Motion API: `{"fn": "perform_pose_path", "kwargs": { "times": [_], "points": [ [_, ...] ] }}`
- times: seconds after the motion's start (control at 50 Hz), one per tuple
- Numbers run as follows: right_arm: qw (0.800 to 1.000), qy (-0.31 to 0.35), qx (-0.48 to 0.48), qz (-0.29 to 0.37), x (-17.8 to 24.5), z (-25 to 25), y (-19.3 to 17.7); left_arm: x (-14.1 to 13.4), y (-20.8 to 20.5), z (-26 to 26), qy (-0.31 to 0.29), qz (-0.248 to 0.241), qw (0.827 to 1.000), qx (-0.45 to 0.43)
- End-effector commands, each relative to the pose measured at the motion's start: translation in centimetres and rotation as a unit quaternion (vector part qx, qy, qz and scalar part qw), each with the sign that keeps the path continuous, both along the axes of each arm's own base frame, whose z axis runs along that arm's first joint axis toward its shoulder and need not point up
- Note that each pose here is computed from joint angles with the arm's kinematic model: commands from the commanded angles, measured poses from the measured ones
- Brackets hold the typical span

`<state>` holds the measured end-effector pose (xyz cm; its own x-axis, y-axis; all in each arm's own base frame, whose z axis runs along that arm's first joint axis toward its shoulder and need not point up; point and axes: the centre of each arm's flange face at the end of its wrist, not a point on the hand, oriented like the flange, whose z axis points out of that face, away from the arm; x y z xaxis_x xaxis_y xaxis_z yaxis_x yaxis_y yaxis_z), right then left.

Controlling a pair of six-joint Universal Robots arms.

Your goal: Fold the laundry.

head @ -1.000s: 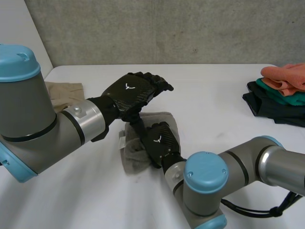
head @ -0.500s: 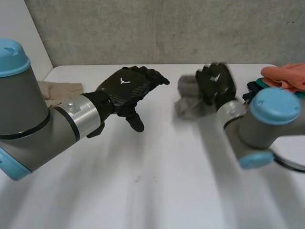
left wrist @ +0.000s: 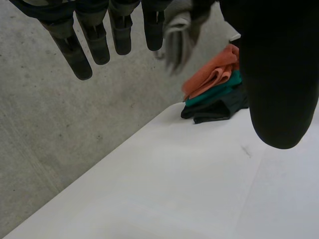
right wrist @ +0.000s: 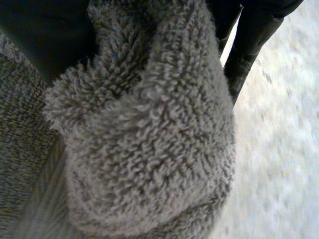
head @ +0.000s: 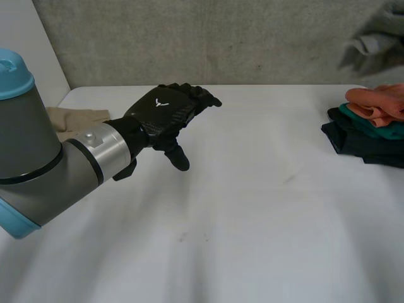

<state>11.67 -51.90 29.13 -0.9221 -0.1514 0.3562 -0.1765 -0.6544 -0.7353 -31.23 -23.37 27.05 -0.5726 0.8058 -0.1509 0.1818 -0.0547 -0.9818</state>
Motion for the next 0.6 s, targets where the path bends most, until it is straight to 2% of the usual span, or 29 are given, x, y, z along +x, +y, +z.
{"fn": "perform_pose_path", "kwargs": {
  "times": [0.02,0.1,0.24,0.38,0.5,0.6],
  "points": [
    [0.996,-0.039,0.080,0.010,-10.1,-9.2,-3.4,0.0,0.1,-0.3,-0.002,-0.001,1.000,0.004],
    [0.989,-0.033,0.139,0.032,-10.7,-14.2,-2.8,-0.1,0.0,-0.6,-0.003,-0.002,1.000,0.005],
    [0.985,-0.023,0.172,0.028,-13.5,-16.9,-1.2,-0.2,0.3,-0.6,-0.003,-0.004,1.000,0.006],
    [0.989,-0.009,0.148,0.028,-13.4,-15.0,-0.3,-0.3,0.5,-0.6,-0.002,-0.006,1.000,0.007],
    [0.989,-0.010,0.143,0.024,-12.8,-11.2,1.4,-0.3,0.6,-0.4,0.000,-0.006,1.000,0.006],
    [0.982,-0.033,0.184,0.007,-13.5,-8.9,3.5,-0.5,1.0,-0.3,0.001,-0.012,1.000,0.004]
  ]
}}
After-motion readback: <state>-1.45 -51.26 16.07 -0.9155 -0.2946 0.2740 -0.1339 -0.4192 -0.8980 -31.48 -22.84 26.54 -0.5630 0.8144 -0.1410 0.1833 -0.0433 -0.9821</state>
